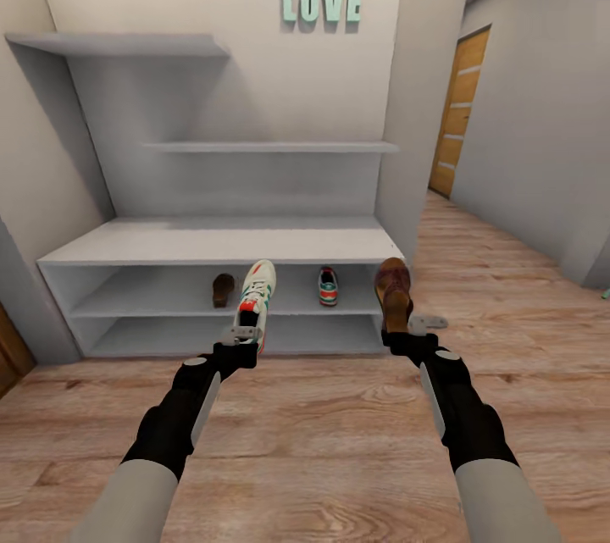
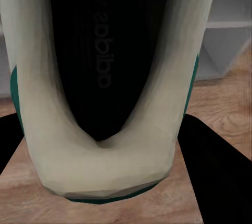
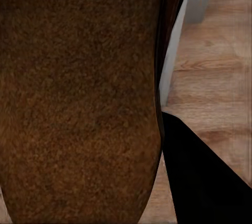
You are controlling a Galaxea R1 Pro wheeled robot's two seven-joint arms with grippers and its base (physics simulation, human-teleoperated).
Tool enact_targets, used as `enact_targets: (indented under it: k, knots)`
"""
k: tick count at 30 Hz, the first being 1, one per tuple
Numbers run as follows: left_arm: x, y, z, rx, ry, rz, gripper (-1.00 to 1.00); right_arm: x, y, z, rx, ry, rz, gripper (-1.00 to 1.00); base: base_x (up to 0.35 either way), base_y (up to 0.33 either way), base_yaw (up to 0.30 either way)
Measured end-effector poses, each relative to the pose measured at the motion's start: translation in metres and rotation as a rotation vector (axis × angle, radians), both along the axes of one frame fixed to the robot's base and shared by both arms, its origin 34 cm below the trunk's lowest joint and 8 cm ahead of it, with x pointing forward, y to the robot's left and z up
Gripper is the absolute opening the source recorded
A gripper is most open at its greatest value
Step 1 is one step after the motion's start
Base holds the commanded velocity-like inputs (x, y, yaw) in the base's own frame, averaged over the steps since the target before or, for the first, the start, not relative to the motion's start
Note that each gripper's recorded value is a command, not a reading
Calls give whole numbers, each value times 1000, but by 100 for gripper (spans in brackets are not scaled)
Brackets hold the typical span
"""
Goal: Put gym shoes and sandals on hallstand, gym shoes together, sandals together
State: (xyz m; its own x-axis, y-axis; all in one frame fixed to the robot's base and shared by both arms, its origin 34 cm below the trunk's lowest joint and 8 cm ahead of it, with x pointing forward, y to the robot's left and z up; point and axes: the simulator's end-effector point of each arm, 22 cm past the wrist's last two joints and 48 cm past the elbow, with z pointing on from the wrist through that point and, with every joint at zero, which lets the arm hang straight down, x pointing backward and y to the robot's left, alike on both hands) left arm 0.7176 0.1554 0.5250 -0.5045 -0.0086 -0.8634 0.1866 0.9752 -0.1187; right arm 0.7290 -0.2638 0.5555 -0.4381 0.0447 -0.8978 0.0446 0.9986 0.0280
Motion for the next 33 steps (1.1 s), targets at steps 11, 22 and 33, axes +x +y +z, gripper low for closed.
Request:
enact_targets:
  k: [11,22,33]
  knots:
    - [0,0,-1,0,2,0,-100,0,0,-1,0,3,0,-100,0,0,-291]
    - [0,0,-9,1,14,0,-100,1,0,-9,0,14,0,-100,0,0,-175]
    - [0,0,-18,0,29,0,-100,1,0,-19,-2,29,0,-100,0,0,161]
